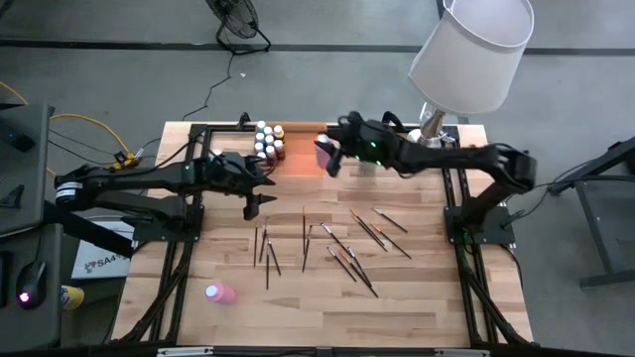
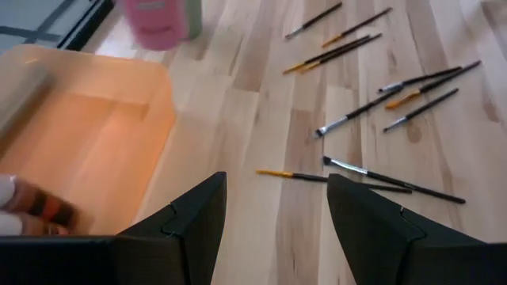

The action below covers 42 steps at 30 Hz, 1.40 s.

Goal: Pick & Place Paint Supplies
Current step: Put the large pink paint bottle into the orange bin

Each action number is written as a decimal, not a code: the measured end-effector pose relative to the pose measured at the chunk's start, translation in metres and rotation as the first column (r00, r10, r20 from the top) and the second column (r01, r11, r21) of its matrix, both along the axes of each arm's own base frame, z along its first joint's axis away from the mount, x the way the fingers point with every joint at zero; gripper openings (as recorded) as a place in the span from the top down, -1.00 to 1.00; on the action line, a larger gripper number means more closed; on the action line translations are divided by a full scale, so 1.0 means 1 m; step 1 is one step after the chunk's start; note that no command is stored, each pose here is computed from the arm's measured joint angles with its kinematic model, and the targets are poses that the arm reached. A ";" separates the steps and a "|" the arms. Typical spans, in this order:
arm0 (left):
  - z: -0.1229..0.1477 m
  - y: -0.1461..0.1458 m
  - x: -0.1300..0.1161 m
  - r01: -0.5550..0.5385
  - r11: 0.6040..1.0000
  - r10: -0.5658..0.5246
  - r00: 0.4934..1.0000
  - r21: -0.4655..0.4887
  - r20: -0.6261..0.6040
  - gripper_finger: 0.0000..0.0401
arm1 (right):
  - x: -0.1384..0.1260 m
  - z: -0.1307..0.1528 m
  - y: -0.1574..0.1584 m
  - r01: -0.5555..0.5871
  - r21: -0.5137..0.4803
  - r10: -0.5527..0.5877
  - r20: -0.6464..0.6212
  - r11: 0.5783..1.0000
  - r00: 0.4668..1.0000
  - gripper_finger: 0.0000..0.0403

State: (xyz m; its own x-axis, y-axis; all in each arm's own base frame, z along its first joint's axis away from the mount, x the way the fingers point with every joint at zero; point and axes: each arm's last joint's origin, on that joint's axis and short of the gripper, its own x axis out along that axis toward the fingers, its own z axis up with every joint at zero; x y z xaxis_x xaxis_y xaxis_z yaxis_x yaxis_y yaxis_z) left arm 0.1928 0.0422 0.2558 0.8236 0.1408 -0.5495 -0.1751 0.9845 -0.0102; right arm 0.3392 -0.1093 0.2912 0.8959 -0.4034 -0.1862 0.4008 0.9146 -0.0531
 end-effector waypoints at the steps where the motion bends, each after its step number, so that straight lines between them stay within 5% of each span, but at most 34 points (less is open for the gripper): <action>1: -0.002 0.000 -0.003 -0.007 1.000 0.007 1.000 -0.003 0.005 -0.06 | 0.006 0.001 -0.006 -0.014 -0.002 0.014 0.020 1.000 1.000 0.43; 19: -0.015 -0.010 -0.044 -0.062 0.995 0.071 0.989 -0.076 0.127 -0.06 | 0.097 -0.049 -0.101 -0.025 -0.004 0.025 0.053 1.000 0.998 0.43; 28: -0.017 -0.010 -0.046 -0.065 0.995 0.076 0.988 -0.082 0.132 -0.06 | 0.103 -0.047 -0.124 0.055 0.040 -0.059 0.101 0.998 0.993 0.42; 42: -0.017 -0.011 -0.046 -0.059 0.994 0.071 0.989 -0.089 0.132 -0.06 | 0.083 -0.047 -0.152 -0.109 0.053 0.106 0.053 0.993 0.993 0.43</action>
